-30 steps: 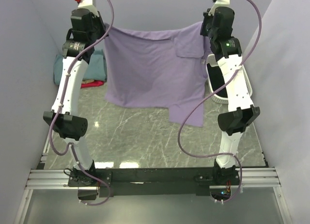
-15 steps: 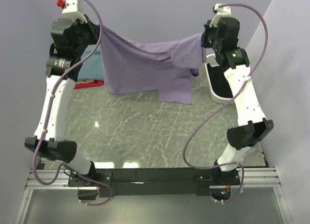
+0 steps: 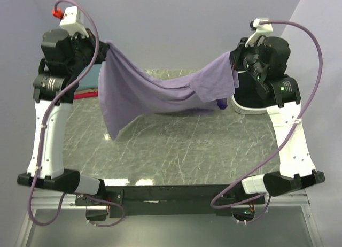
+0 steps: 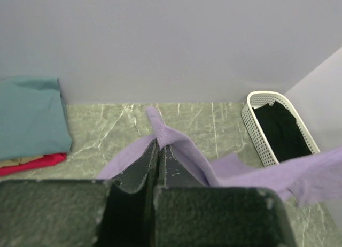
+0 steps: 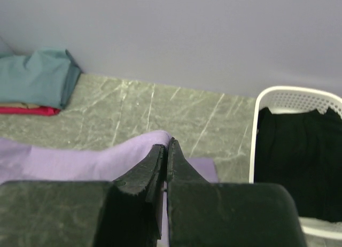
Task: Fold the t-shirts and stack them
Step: Flatten the tshirt out
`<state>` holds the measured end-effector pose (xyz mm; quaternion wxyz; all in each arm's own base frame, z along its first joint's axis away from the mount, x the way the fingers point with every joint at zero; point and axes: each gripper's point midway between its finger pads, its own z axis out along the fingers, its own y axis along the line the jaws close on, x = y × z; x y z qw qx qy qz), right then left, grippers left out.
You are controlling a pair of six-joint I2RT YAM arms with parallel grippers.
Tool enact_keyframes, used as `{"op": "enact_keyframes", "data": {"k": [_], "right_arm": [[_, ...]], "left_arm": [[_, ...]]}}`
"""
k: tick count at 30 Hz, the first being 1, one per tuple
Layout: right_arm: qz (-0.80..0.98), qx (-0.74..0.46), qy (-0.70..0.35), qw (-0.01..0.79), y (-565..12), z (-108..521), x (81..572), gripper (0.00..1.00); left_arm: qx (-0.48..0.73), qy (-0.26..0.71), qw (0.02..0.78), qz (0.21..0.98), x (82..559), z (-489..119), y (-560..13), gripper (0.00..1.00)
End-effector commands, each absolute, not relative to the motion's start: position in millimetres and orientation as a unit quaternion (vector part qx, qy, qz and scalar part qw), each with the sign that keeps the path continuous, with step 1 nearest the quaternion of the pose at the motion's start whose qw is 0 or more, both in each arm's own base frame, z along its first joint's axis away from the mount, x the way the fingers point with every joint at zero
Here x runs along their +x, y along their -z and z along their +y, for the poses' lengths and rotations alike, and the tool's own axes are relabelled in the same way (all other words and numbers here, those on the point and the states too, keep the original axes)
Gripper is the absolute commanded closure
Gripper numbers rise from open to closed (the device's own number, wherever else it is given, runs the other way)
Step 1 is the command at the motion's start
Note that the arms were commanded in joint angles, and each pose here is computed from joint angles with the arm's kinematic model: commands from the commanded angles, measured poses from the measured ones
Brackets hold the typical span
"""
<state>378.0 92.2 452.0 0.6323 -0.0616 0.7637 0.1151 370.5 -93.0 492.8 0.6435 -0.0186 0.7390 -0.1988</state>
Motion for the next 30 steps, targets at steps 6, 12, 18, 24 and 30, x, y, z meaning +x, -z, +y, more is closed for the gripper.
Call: {"op": "enact_keyframes", "data": {"k": [6,12,18,24,30], "right_arm": [[0.794,-0.063,-0.116,0.593,-426.0,112.8,463.6,1.00],[0.822,-0.039,-0.093,0.560,-364.9,121.6,554.4,1.00],[0.798,-0.018,-0.065,0.599,-355.3,113.6,595.2,1.00],[0.721,0.007,-0.081,0.688,-435.0,103.9,601.9,1.00],[0.645,-0.004,-0.096,0.758,-499.6,104.3,585.0,1.00]], "left_arm": [[-0.028,0.180,0.541,0.821,469.4,-109.1,-399.6,0.99],[-0.047,0.189,0.542,0.818,552.5,-112.2,-365.2,0.99],[-0.027,0.219,0.628,0.747,603.0,-117.9,-379.1,0.99],[0.006,0.228,0.715,0.661,607.2,-120.6,-464.1,0.98],[0.037,0.240,0.807,0.539,563.2,-119.1,-561.4,0.97]]}}
